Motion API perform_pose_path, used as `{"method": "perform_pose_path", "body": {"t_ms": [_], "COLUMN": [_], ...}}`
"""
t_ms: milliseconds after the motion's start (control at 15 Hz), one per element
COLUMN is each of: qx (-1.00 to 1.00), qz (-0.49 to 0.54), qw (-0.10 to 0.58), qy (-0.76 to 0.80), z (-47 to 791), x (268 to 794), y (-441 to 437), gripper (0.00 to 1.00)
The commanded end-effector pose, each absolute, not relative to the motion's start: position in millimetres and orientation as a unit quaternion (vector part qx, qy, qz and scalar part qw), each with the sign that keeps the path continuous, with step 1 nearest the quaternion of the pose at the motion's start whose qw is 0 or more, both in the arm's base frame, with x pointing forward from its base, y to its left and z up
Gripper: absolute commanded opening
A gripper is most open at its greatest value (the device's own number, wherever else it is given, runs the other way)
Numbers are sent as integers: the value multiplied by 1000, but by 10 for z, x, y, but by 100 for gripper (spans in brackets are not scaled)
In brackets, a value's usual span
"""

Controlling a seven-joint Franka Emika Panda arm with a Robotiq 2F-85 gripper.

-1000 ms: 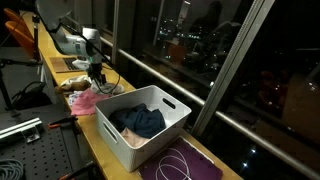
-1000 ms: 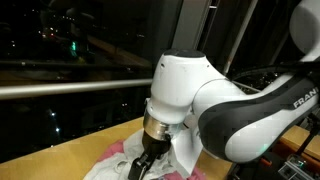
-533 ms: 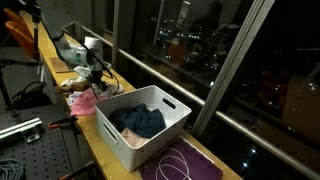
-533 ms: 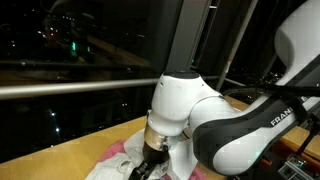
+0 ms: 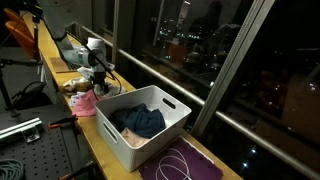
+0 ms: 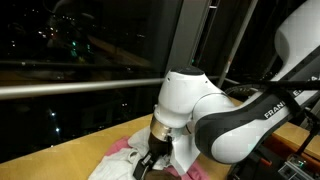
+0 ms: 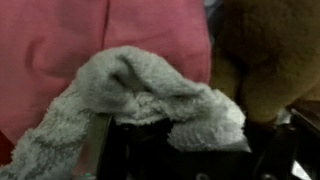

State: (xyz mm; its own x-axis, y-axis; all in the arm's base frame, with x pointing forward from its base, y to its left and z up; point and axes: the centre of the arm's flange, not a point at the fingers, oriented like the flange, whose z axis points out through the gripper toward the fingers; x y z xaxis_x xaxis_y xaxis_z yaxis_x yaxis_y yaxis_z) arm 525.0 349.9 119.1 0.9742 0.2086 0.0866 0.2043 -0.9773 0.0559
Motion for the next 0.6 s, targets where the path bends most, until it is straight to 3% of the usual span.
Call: {"method": "perform_pose_path", "body": {"t_ms": [0, 533], "qx": [994, 994], "qz": [46, 64], "qw": [43, 60], "qy": [85, 67], "z": [1191, 1631], "x": [5198, 5178], "y": [3062, 2755], "gripper": [3, 0]}}
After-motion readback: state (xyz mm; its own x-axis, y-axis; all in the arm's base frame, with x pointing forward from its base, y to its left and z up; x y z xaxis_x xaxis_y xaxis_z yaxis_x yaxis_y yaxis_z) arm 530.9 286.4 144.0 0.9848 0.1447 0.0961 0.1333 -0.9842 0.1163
